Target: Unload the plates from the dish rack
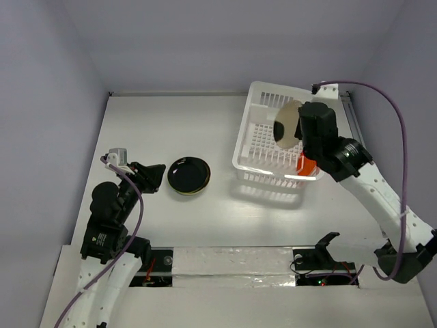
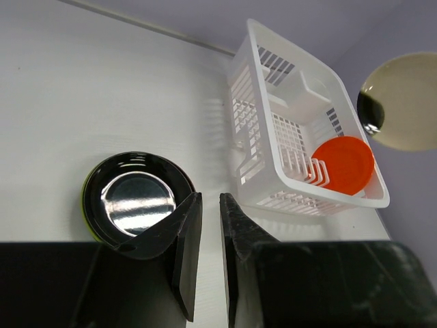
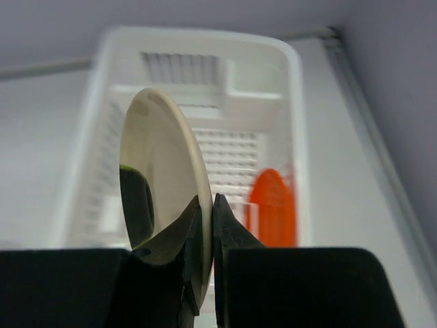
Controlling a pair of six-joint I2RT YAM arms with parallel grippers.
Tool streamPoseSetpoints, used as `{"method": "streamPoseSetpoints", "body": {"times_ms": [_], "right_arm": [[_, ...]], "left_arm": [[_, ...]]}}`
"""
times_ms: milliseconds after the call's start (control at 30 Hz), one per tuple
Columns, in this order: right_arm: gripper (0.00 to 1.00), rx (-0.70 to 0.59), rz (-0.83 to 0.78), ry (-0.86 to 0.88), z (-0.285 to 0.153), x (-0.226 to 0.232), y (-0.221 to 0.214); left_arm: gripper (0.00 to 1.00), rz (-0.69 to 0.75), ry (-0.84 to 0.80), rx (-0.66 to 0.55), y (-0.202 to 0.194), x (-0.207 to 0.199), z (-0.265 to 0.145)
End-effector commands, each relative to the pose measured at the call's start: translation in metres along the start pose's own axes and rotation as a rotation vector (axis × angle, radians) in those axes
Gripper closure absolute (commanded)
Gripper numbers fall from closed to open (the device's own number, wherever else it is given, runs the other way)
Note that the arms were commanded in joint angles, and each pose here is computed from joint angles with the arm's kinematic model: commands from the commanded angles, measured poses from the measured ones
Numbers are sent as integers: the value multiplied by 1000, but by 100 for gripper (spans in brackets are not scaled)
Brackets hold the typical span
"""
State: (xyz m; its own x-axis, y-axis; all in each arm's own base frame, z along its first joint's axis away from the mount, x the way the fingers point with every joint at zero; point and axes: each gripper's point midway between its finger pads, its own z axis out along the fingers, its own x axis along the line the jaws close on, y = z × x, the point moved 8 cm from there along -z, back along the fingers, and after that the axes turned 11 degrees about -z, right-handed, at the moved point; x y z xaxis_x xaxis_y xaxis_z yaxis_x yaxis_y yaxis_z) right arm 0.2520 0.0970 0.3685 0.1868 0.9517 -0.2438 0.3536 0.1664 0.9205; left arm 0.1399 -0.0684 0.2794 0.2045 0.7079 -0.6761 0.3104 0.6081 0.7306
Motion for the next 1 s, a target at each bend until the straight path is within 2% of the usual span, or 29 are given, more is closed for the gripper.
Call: {"method": "streamPoseSetpoints", "body": {"times_ms": [0,67,167,267,300,433,633,800,867,967], "right_arm": [[100,-103,210,285,-17,41,26],[100,-116,251,511,-18,85,28],[100,-49,246,682,-12,147,16],[100,-16,218,790,-22,195,13],[100,22,183,815,-21,219,1],[100,69,201,903,-15,264,-14],[100,179,213,984,2,311,-47],[100,249,212,1024,7,333,-75],[98,269,211,1020,10,337,-83],[83,321,174,966,18,341,-98]], "left_arm": [[86,21,-54,-52,13,-12,0],[86,20,-42,-61,15,-11,0],[87,17,-32,-62,15,-9,1],[87,16,-23,-68,16,-8,1],[87,16,-23,-68,16,-8,1],[87,18,-24,-67,16,-8,2],[87,18,-27,-63,16,-8,2],[87,16,-22,-69,17,-8,2],[87,18,-23,-72,17,-8,1],[87,17,-21,-70,17,-7,2]]}}
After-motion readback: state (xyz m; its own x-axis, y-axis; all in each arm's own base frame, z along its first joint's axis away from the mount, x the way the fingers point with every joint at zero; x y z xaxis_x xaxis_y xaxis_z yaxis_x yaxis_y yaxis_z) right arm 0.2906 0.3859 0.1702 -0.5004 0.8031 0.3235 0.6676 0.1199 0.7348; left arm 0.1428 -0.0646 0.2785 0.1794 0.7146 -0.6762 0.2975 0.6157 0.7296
